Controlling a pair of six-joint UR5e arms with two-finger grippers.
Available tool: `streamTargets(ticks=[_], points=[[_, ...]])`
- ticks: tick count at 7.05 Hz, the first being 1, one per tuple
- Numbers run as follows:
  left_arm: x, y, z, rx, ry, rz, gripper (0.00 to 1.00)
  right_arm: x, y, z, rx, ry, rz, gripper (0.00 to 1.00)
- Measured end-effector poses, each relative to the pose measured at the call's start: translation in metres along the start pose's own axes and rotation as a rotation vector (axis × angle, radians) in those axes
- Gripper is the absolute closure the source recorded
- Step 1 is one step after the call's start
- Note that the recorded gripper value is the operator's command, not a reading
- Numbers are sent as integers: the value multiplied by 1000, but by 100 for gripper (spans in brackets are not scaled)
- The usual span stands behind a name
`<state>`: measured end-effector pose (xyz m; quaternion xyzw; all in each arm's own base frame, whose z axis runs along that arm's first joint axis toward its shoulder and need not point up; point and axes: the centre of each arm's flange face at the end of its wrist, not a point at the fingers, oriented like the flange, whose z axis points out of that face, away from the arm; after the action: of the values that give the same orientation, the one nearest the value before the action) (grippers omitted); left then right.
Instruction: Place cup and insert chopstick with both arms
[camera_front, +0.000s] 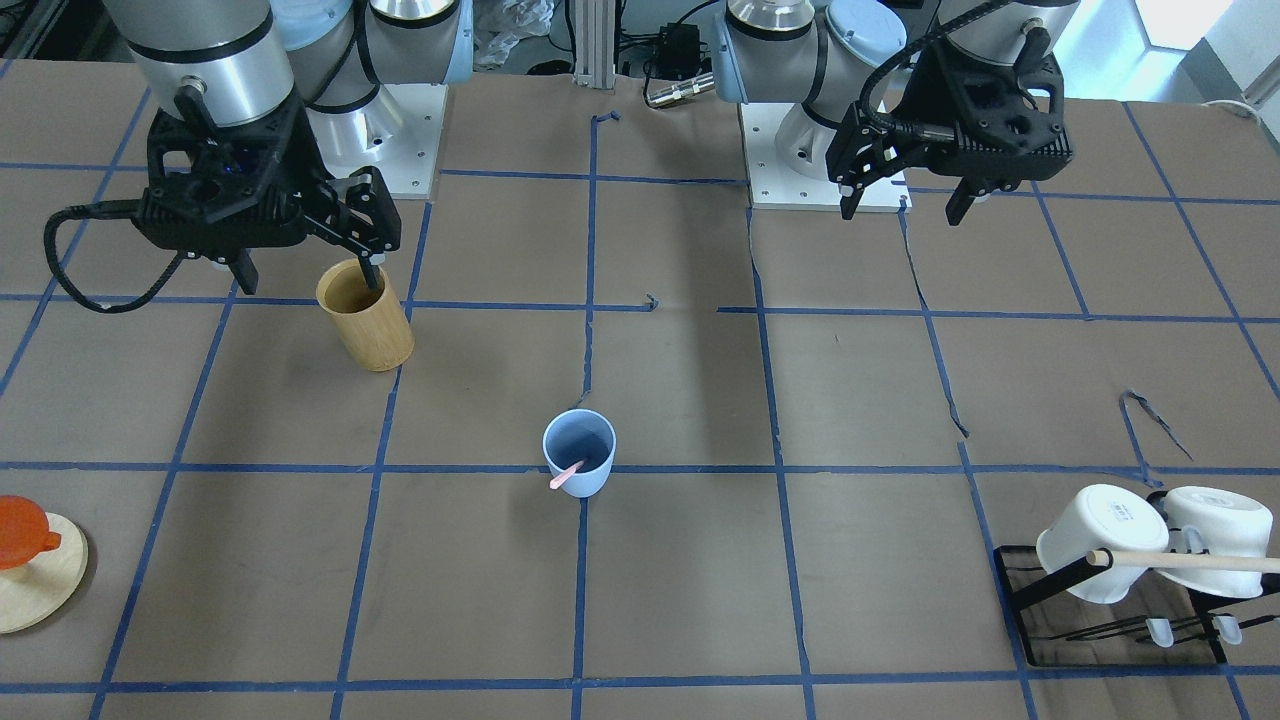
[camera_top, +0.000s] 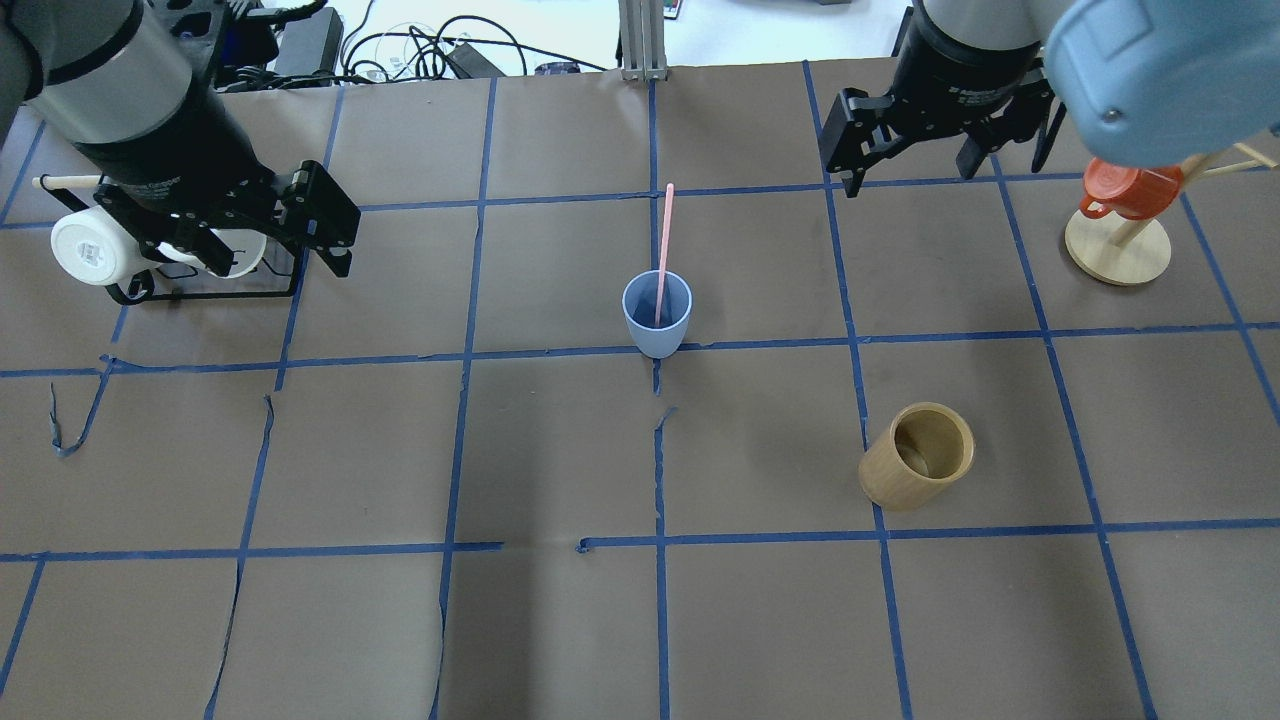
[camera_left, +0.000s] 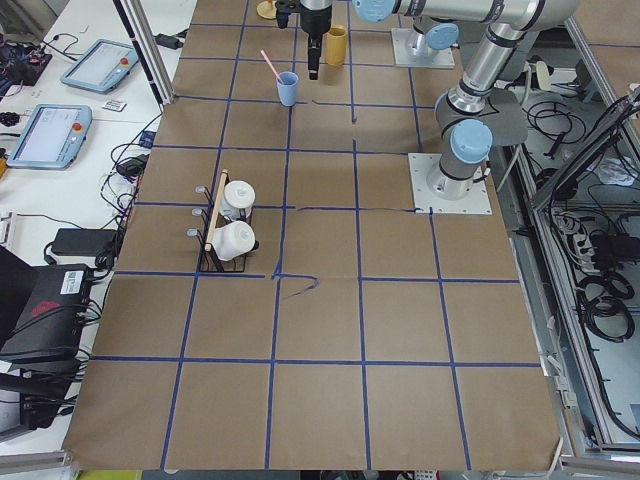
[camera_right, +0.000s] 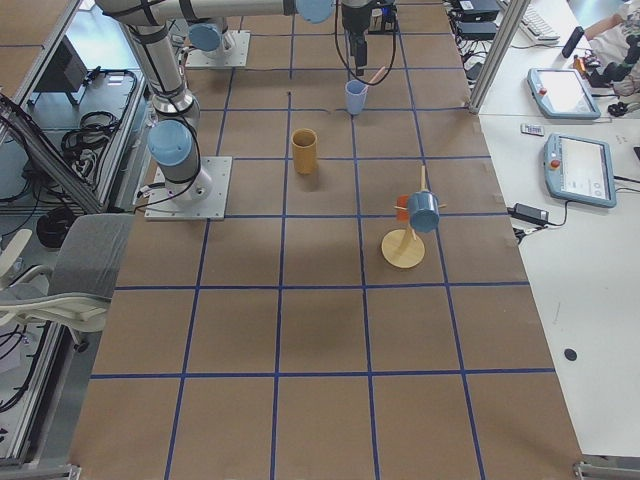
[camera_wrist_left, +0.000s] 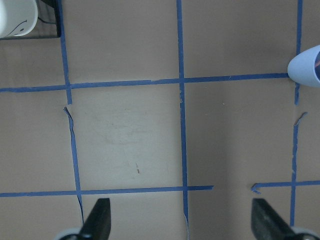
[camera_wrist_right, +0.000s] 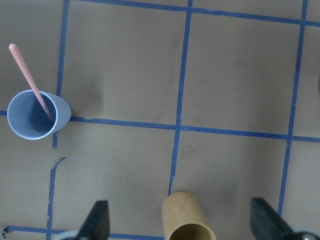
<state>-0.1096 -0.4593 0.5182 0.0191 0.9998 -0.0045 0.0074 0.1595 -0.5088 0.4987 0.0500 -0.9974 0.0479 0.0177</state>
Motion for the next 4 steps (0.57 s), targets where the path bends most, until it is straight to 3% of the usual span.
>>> streamTargets(ticks=[4], points=[[0, 0, 0, -1, 1, 0, 0, 7, 14, 5, -4, -11, 14, 0]])
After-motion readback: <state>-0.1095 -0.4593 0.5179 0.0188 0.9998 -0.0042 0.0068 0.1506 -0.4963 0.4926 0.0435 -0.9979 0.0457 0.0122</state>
